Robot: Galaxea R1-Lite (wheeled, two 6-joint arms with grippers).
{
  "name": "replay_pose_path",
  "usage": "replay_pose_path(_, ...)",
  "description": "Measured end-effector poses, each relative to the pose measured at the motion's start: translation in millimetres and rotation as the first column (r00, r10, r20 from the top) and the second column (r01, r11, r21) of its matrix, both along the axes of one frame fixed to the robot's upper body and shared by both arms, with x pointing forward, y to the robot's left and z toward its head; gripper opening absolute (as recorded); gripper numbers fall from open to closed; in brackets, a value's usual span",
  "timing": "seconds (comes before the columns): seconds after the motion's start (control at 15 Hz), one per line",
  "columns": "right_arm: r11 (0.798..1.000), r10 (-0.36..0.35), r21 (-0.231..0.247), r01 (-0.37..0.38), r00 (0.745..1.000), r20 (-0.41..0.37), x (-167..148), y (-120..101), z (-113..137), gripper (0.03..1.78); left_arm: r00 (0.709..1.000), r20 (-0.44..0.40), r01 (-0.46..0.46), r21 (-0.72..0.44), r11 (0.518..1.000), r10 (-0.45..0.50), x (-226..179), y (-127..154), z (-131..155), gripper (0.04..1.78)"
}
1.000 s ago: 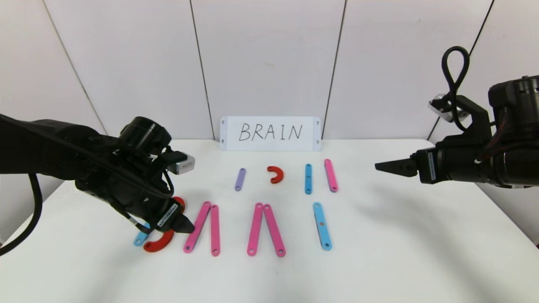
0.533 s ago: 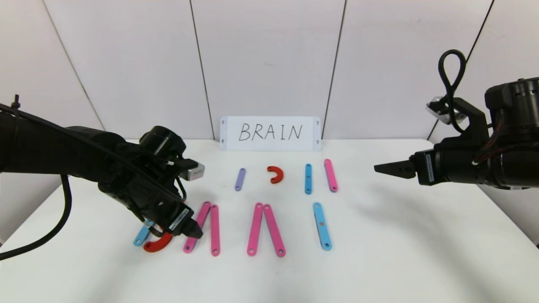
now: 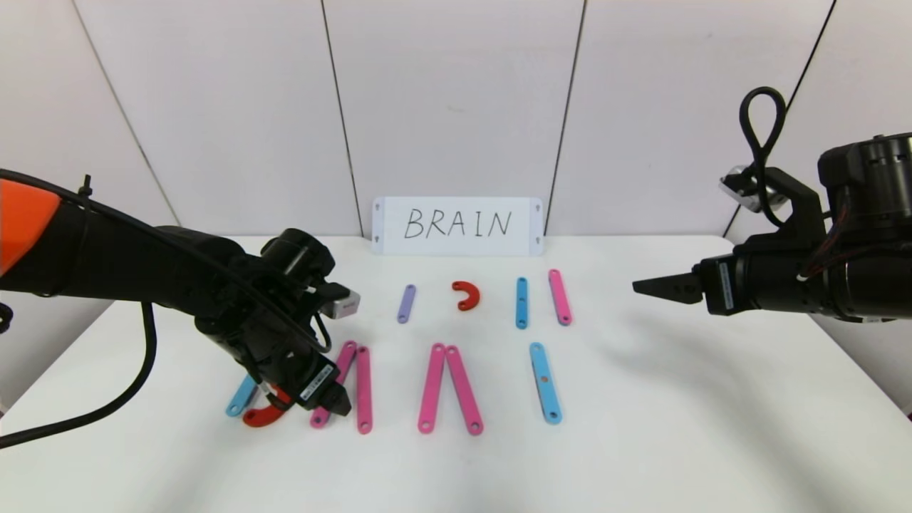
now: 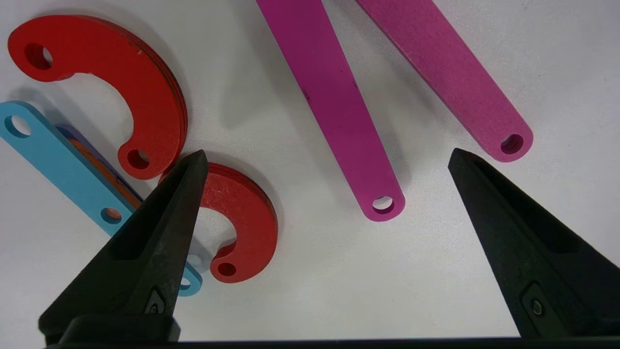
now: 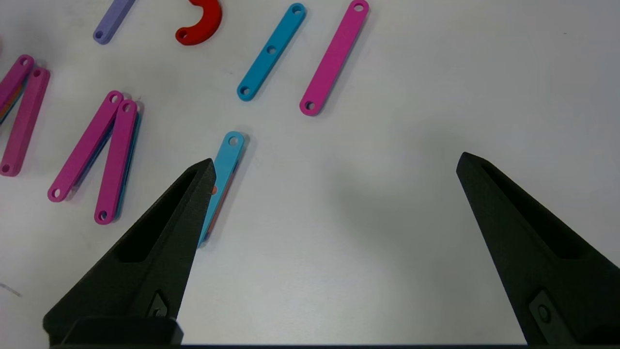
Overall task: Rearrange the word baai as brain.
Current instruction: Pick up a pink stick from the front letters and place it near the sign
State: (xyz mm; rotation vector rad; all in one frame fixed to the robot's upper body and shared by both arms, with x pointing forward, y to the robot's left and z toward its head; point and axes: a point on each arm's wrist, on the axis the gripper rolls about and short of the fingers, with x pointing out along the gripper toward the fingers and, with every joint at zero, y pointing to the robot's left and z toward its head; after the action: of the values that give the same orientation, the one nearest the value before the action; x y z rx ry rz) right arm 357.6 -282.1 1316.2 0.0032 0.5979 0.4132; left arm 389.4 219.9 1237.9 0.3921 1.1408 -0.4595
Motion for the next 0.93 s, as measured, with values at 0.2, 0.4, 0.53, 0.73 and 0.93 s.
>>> replay_pose_path(0.2,1.000,0.000,0.000,0.000,1.000,-0.001,0,0,0,1.74,1.000,0.004,-0.001,-0.004,1.000,0.001,3,-3,-4,1.74)
replay_pose_path(0.4,1.000,0.000,-0.001,0.000,1.000,-0.001,0,0,0,1.74,1.000,0.003,0.000,-0.004,1.000,0.000,5,-4,-7,1.61)
replay_pose_path(0.53,1.000,-0.002,0.000,0.002,1.000,0.000,0,0,0,1.74,1.000,0.005,0.001,-0.004,1.000,-0.001,7,-5,-9,1.39)
replay_pose_path(0.73,1.000,-0.003,0.000,0.003,1.000,0.001,-1,-1,0,1.74,1.000,-0.003,0.000,-0.002,1.000,0.000,8,-5,-12,0.87)
replay_pose_path(0.93,1.000,-0.002,-0.001,0.002,1.000,-0.002,-2,-1,-1,1.74,1.000,-0.006,-0.003,-0.002,1.000,0.003,10,-6,-13,0.39)
